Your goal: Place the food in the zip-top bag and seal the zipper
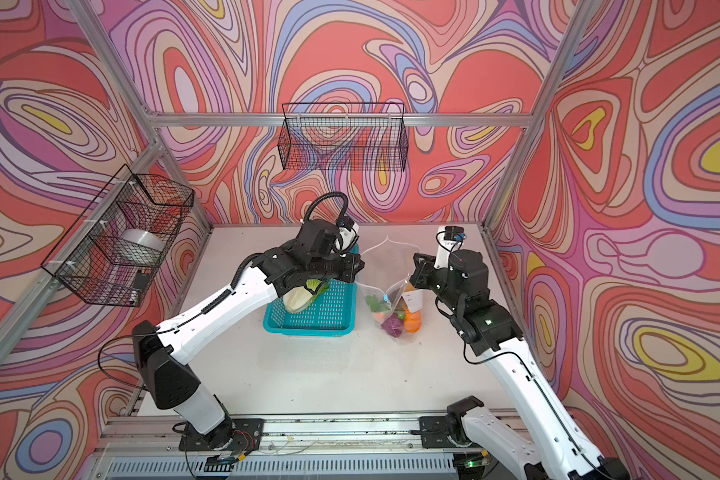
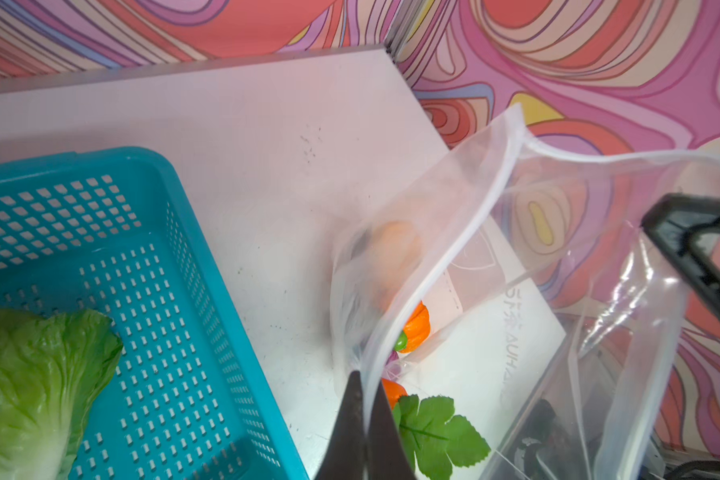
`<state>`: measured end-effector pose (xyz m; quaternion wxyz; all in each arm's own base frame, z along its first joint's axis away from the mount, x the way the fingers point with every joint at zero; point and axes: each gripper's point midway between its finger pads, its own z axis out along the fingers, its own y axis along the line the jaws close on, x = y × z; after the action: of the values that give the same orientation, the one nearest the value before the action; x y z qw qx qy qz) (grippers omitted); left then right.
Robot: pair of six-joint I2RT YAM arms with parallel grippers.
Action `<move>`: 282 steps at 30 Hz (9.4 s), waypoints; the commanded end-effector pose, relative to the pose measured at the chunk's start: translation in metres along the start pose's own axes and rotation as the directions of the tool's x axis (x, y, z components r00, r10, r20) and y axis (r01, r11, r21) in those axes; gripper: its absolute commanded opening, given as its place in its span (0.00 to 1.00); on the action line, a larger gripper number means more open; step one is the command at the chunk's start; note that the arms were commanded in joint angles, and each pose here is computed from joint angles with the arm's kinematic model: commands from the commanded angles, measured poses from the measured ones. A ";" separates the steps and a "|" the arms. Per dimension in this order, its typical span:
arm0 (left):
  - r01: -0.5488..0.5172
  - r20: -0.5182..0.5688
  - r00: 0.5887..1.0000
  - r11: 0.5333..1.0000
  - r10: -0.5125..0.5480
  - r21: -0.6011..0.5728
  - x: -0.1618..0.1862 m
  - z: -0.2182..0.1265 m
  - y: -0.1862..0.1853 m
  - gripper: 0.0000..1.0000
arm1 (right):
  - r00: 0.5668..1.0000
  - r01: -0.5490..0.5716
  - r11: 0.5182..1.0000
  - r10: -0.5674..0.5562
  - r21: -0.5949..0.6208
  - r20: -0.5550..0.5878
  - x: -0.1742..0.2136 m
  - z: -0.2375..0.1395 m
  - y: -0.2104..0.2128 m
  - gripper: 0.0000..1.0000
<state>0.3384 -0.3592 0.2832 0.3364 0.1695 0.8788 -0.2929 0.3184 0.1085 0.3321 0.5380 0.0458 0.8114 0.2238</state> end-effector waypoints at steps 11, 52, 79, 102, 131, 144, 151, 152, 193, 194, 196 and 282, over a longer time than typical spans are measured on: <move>-0.015 0.036 0.999 0.992 0.019 -0.126 -0.029 -0.039 0.049 1.00 | 0.999 -0.040 0.998 0.039 -0.047 -0.026 0.009 0.019 0.006 0.00; -0.271 -0.604 0.796 0.866 -0.043 -0.419 0.113 0.058 0.268 1.00 | 0.998 -0.055 0.997 0.055 -0.061 0.000 0.006 0.013 0.007 0.00; -0.216 -0.583 0.811 0.906 -0.042 -0.365 0.105 0.071 0.255 0.54 | 0.998 -0.068 0.996 0.069 -0.057 0.011 0.001 0.010 0.007 0.00; 0.065 0.163 0.984 0.997 -0.069 0.030 -0.070 -0.070 0.079 0.45 | 0.993 -0.117 0.992 0.118 -0.054 0.014 0.007 0.018 0.004 0.00; -0.155 0.728 0.682 0.959 -0.070 0.238 -0.110 -0.073 -0.078 0.42 | 0.986 -0.164 0.980 0.166 -0.110 0.010 0.002 0.008 0.015 0.00; -0.172 0.723 0.690 0.977 0.026 0.129 -0.080 -0.026 -0.091 0.41 | 0.982 -0.184 0.972 0.190 -0.148 0.024 -0.004 0.002 0.021 0.00; -0.187 0.681 0.726 0.980 0.091 0.069 -0.066 0.001 -0.086 0.42 | 0.982 -0.178 0.973 0.186 -0.150 0.041 -0.008 -0.006 0.022 0.00; -0.189 0.676 0.730 0.980 0.097 0.064 -0.064 0.004 -0.086 0.43 | 0.982 -0.177 0.973 0.185 -0.147 0.041 -0.007 -0.006 0.021 0.00; -0.017 0.443 0.896 0.996 -0.022 0.084 -0.050 -0.061 -0.023 0.94 | 0.986 -0.155 0.982 0.160 -0.109 0.039 -0.002 0.004 0.014 0.00; 0.004 0.433 0.901 0.996 -0.040 0.085 -0.048 -0.060 -0.016 0.92 | 0.986 -0.155 0.982 0.160 -0.108 0.040 -0.002 0.003 0.013 0.00; 0.016 0.410 0.911 0.997 -0.044 0.071 -0.043 -0.059 -0.007 0.87 | 0.986 -0.155 0.982 0.160 -0.107 0.040 -0.002 0.003 0.013 0.00; 0.039 0.140 0.989 0.999 -0.037 -0.008 -0.021 -0.020 0.029 0.78 | 0.997 -0.015 0.975 -0.003 -0.223 -0.082 0.010 0.033 0.039 0.00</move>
<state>0.3554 -0.3186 0.3120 0.4211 0.1093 0.8473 -0.3047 0.3391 0.1468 0.3112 0.4933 0.0100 0.8177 0.2966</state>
